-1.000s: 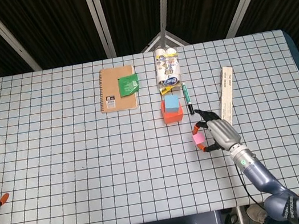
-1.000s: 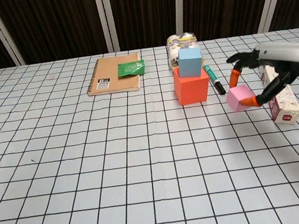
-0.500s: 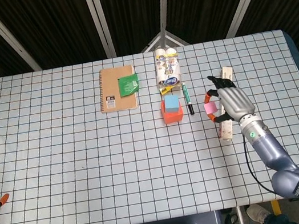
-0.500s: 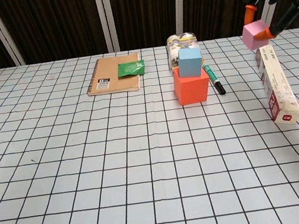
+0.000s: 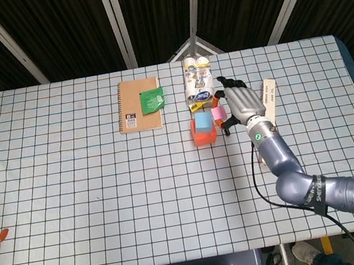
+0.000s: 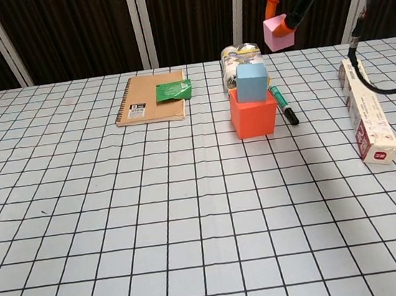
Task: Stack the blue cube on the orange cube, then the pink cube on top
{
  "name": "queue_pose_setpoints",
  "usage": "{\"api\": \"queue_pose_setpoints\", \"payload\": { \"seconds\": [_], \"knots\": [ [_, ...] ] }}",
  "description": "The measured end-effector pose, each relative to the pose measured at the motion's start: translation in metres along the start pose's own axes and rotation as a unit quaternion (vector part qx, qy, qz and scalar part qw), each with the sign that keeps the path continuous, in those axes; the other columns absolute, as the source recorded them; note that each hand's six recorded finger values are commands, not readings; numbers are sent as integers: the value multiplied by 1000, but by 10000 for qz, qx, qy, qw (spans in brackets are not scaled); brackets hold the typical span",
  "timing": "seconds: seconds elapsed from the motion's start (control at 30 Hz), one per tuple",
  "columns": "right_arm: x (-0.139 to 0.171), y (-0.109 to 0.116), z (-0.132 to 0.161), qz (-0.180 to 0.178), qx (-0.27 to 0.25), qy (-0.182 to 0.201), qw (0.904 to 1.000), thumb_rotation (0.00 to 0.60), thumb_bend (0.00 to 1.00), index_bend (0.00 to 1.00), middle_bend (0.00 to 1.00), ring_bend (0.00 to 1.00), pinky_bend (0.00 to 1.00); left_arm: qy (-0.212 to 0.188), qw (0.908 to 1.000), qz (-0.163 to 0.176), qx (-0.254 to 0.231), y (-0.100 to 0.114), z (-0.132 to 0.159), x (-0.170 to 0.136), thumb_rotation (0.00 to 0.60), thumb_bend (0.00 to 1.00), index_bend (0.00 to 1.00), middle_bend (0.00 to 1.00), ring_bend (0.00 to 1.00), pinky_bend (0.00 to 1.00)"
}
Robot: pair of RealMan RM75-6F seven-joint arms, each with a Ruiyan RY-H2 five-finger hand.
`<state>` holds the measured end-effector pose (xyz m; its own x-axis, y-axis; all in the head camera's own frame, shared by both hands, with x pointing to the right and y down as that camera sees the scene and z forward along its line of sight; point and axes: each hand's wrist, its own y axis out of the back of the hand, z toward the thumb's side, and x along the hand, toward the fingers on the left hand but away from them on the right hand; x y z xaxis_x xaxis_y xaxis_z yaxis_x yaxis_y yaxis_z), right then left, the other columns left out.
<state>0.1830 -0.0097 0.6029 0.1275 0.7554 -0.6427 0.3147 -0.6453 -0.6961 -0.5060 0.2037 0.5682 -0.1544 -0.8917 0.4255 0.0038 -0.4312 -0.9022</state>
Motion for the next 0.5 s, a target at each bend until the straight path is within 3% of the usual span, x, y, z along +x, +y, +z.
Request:
{"api": "queue_pose_setpoints", "payload": {
  "seconds": [0.5],
  "knots": [
    [-19,-8,12,-3,-253,-162,9995,600,363,483,4,26,0,46,10000,-48,6,-2,-1,3,600,114,56,0,0,0]
  ]
}}
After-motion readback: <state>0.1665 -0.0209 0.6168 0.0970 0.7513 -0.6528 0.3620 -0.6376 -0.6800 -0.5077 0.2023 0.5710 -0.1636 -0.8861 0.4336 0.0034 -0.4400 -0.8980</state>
